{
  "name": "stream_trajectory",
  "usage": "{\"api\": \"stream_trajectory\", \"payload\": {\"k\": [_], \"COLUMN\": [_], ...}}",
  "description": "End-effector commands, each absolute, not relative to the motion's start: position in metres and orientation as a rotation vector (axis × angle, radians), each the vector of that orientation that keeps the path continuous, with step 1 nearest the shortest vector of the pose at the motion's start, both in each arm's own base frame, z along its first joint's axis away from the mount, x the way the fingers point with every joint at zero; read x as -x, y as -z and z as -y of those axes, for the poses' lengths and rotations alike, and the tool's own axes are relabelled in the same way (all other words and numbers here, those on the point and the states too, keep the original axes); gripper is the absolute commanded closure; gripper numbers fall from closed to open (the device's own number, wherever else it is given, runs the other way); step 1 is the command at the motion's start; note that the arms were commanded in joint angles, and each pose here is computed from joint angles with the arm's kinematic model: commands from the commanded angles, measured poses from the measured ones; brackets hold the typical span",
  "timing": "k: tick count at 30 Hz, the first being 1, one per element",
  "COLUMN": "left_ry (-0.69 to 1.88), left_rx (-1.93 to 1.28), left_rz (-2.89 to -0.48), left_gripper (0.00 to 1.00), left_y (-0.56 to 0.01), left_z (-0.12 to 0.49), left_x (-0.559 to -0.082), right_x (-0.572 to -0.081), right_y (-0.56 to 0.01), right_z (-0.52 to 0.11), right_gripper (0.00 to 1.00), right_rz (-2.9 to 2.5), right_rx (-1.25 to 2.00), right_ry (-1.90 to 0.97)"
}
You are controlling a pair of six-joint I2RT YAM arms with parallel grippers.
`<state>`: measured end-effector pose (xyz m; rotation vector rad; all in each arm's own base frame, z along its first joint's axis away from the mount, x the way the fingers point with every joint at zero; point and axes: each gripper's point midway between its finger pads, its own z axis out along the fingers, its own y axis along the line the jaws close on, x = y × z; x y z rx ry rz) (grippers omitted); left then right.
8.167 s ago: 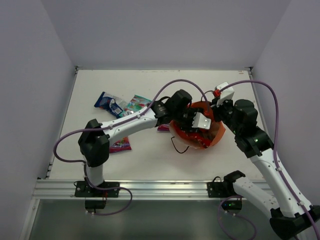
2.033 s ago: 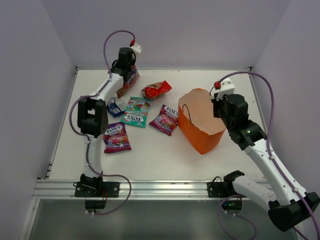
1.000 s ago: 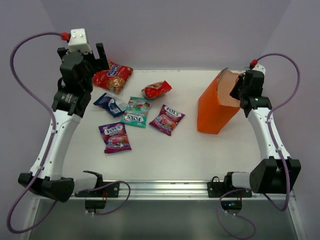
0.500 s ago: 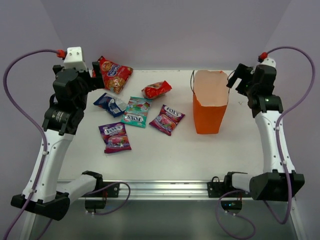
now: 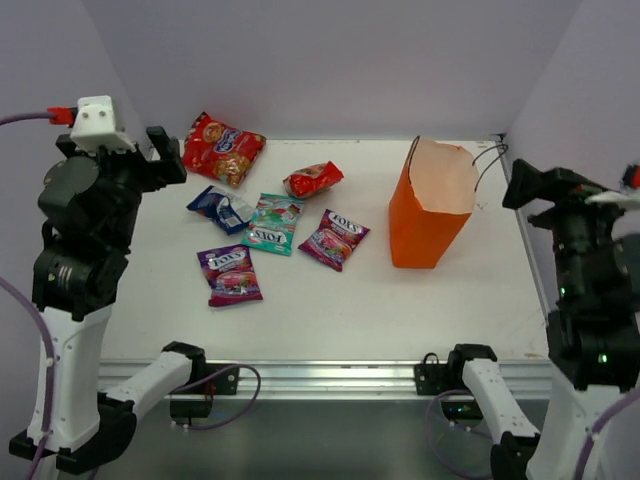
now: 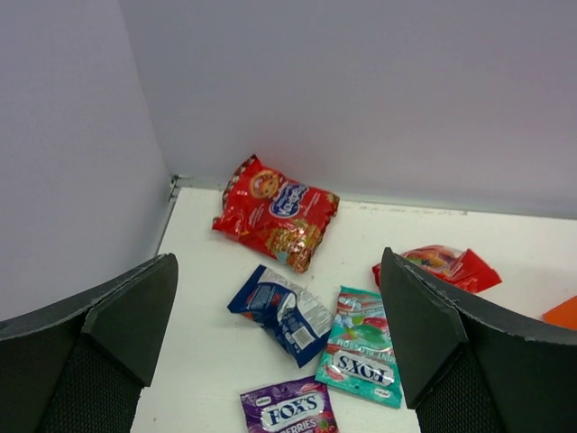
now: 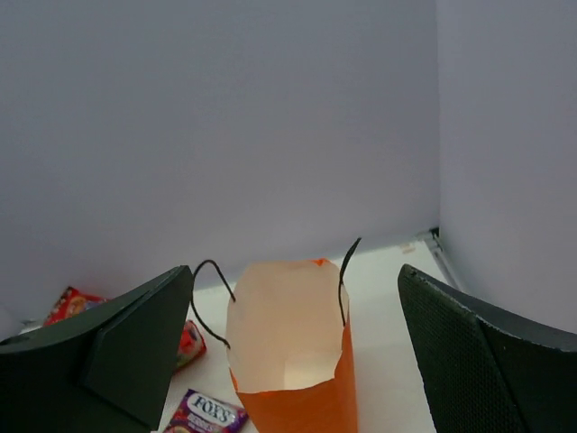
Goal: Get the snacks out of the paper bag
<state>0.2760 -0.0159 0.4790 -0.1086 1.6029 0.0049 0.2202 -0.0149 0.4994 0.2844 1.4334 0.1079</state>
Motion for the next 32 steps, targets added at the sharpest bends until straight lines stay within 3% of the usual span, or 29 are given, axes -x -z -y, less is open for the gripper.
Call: {"api": "stream_trajectory", "payload": {"k": [1,5,9,22,32], "left_ry": [0.078,0.081,0.066,0.007,0.027], "left_rx": [0.1,0.103,0.153,0.325,0.284], "left_rz": [-1.472,-1.391,-1.344,-1.214,-1.223], "left_gripper": [0.0,0.0,0.0,0.0,0.0], "left_y": [-0.519,-0.535,-0.538,-0.543,-0.537], "left_z": [0.013,0.003,-0.011,-0.05,-0.038], "left_x": [-0.225,-0.192,-0.165,-0.126,-0.143], "right_x": [-0.164,-0.095,-0.065,-0.072,-0.071], "right_y": [-0.542,-0.561,-0.563,-0.546,-0.548], "right_z": [0.017,0.02,0.014,0.011,0.008], "right_gripper": [0.01,0.01,0.01,0.01,0.01], "right_rz": [-1.227,-1.022,-0.907,-0.924,-0.914], "right_rx": [-0.225,-0.202,-0.147,-0.105,-0.084], "right_ry": [-0.059,-0.01,-0.048,-0.106,-0.123]}}
